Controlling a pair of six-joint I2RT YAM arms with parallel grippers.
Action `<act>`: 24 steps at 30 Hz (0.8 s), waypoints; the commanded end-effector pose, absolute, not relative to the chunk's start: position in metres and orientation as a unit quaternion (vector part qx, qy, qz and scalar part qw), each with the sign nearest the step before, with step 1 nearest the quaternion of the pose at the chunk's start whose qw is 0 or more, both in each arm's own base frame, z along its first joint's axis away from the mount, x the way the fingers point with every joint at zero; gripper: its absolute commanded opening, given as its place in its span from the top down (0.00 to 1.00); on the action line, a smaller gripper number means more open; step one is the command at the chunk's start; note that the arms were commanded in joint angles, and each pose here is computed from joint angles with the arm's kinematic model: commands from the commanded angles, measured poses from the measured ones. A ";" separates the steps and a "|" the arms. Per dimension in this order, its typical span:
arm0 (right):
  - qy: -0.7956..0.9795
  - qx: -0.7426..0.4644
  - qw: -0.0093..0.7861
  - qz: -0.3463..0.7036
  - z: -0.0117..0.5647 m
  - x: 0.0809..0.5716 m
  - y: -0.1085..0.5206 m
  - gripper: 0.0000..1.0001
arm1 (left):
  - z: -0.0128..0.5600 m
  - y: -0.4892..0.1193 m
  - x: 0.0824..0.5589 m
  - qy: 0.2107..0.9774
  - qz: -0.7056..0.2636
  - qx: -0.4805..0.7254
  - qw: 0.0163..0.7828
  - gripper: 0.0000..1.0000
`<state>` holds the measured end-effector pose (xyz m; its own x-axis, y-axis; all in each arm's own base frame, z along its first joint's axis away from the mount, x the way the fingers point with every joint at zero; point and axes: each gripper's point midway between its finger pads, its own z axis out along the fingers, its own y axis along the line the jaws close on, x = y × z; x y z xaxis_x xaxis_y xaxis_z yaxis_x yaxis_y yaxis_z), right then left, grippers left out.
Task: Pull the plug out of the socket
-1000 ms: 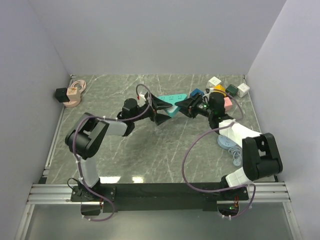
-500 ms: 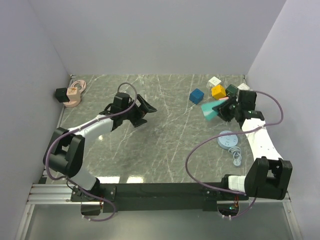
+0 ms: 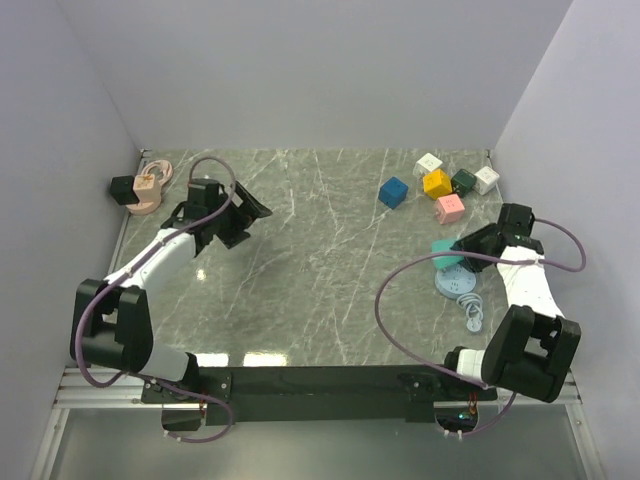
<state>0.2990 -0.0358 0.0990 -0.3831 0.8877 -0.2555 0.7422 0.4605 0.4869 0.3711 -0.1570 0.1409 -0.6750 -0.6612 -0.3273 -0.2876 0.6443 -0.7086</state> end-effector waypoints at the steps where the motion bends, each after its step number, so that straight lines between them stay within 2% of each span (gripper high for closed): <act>1: 0.830 0.539 0.137 0.046 0.048 0.237 -0.060 0.50 | 0.165 -0.137 0.379 0.851 -0.308 -0.266 0.333 0.01; 6: 0.838 0.538 0.072 0.062 0.034 0.213 -0.050 0.31 | 0.168 -0.118 0.378 0.844 -0.303 -0.281 0.341 0.01; 9: 0.841 0.530 0.062 0.083 0.038 0.211 -0.042 0.26 | 0.166 -0.107 0.378 0.844 -0.297 -0.290 0.341 0.01; 13: 0.839 0.520 0.113 0.109 0.078 0.224 -0.041 0.24 | 0.167 -0.092 0.381 0.843 -0.285 -0.298 0.345 0.01; 14: 0.838 0.518 0.130 0.108 0.095 0.229 -0.044 0.12 | 0.167 -0.086 0.383 0.843 -0.277 -0.302 0.348 0.01; 15: 0.837 0.517 0.143 0.108 0.106 0.232 -0.047 0.11 | 0.171 -0.082 0.386 0.841 -0.275 -0.303 0.353 0.01; 22: 0.830 0.491 0.228 0.138 0.176 0.249 -0.046 0.09 | 0.185 -0.049 0.393 0.833 -0.241 -0.325 0.377 0.01; 24: 0.825 0.450 0.262 0.220 0.190 0.270 -0.023 0.09 | 0.188 -0.036 0.397 0.830 -0.225 -0.336 0.383 0.01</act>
<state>0.2598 -0.0480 0.1696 -0.4026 0.8798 -0.2527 0.7410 0.4753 0.4743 0.3868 -0.0571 0.1584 -0.5407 -0.7375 -0.4048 -0.4019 0.6491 -0.6459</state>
